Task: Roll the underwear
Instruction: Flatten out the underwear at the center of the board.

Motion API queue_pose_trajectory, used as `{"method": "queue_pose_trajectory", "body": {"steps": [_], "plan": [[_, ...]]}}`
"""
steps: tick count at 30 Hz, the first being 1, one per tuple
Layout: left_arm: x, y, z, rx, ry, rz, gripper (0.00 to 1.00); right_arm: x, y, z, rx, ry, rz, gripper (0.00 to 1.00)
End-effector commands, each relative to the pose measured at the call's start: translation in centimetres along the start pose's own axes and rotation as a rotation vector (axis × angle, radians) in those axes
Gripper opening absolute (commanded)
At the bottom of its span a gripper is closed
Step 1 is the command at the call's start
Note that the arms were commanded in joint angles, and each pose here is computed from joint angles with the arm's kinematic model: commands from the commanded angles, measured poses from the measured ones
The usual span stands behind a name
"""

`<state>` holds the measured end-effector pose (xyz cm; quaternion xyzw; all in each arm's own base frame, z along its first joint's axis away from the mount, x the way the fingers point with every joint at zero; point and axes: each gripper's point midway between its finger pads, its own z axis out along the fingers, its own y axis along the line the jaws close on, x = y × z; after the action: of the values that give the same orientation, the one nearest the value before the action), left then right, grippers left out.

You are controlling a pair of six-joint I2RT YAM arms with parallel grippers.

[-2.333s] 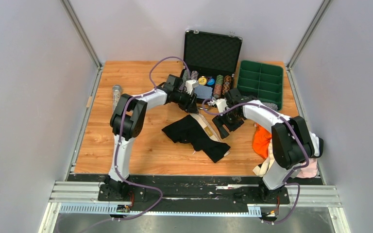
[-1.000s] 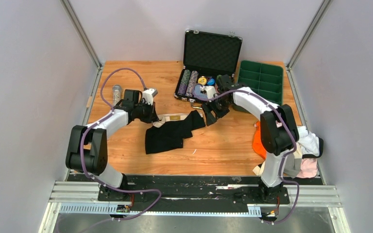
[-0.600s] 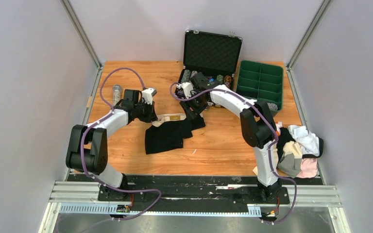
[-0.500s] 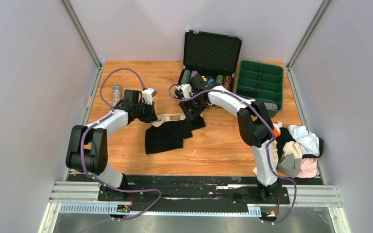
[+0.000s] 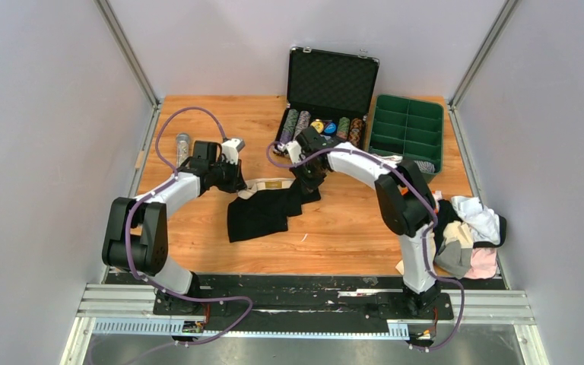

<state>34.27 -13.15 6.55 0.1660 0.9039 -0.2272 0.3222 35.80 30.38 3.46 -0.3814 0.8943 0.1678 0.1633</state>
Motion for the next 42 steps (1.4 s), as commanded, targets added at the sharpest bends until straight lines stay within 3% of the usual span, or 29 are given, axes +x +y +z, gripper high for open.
{"method": "queue_pose_trajectory", "body": {"steps": [1,5,8,9,11,12,16,22,34,36,40,42], "plan": [[-1.4,-0.2,-0.2,0.000,-0.051,0.007,0.00,1.3,3.8,-5.5,0.037,-0.056,-0.146,0.00],[-1.3,0.0,-0.1,-0.010,-0.048,-0.003,0.00,7.3,7.1,-7.5,0.016,-0.010,-0.265,0.00],[-0.8,-0.1,-0.1,-0.007,-0.033,-0.023,0.00,10.6,7.8,-8.1,-0.038,0.028,-0.218,0.01],[-0.5,-0.2,0.0,-0.002,-0.026,-0.034,0.00,10.2,7.7,-8.2,-0.061,0.021,-0.189,0.09],[-0.3,-0.3,0.0,0.004,-0.022,-0.042,0.00,8.1,7.2,-7.9,-0.112,0.010,-0.109,0.45],[-0.3,-0.3,0.0,0.005,-0.022,-0.040,0.00,6.7,7.1,-7.8,-0.146,0.001,-0.066,0.52],[0.4,-0.4,-0.3,0.007,0.002,-0.022,0.00,0.0,6.5,-7.6,-0.228,-0.079,0.007,0.54],[0.3,-0.4,-0.8,-0.003,-0.011,0.004,0.00,-1.9,5.9,-3.6,-0.264,-0.045,0.033,0.66],[-0.3,-0.6,-1.5,-0.005,-0.046,0.020,0.00,0.9,4.6,-0.3,-0.155,0.045,-0.017,0.57],[-0.3,-0.6,-1.5,-0.007,-0.051,0.021,0.00,1.1,5.0,-0.2,-0.158,0.049,-0.028,0.45],[-0.3,-0.6,-1.4,-0.006,-0.055,0.019,0.00,1.2,5.5,-0.8,-0.140,0.044,-0.062,0.10],[-0.3,-0.6,-1.4,-0.006,-0.058,0.018,0.00,1.1,5.8,-1.6,-0.115,0.033,-0.085,0.03]]}}
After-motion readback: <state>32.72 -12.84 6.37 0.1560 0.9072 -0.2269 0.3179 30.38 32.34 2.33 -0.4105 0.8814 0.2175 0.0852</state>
